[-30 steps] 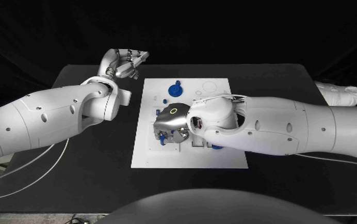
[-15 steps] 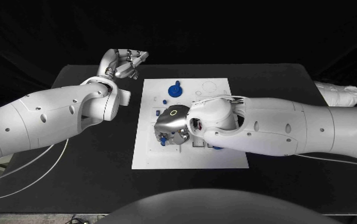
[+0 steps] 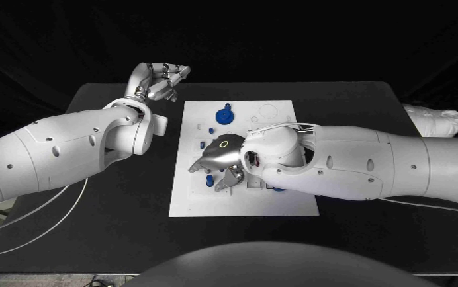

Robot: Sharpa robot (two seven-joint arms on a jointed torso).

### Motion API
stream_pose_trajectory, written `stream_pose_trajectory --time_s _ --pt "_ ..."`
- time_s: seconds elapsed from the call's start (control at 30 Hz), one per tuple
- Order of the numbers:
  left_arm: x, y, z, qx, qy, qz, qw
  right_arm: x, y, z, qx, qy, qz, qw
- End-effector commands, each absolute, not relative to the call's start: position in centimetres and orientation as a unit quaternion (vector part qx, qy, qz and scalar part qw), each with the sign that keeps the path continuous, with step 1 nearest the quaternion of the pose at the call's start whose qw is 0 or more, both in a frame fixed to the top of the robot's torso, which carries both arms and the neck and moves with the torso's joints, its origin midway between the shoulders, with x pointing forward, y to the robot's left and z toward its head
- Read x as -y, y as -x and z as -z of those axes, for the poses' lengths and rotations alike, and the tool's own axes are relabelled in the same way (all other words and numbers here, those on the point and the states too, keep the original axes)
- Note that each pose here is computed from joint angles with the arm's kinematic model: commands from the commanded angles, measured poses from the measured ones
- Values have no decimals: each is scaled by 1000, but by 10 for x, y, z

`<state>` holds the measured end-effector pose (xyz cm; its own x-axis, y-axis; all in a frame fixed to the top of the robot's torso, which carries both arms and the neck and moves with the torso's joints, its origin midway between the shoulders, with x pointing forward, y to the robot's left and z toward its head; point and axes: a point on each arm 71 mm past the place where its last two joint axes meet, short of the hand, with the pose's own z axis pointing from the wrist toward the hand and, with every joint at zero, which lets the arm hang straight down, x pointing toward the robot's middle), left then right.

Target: Assemble the parts on the task board

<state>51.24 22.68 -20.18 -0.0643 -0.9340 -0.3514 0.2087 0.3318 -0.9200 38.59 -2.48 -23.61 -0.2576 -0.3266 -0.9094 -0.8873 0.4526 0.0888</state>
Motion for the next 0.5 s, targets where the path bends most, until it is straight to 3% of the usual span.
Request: stream_pose_trajectory --time_s 0.03,0.3,0.5 --pt "-223 -512 201 -553 320 486 597 25 -387 230 -711 394 -339 474" --pt "-222 -513 201 -553 320 487 596 60 -403 211 -721 237 -404 511" --pt "-219 -513 202 -554 319 488 595 110 -424 189 -759 57 -428 487"
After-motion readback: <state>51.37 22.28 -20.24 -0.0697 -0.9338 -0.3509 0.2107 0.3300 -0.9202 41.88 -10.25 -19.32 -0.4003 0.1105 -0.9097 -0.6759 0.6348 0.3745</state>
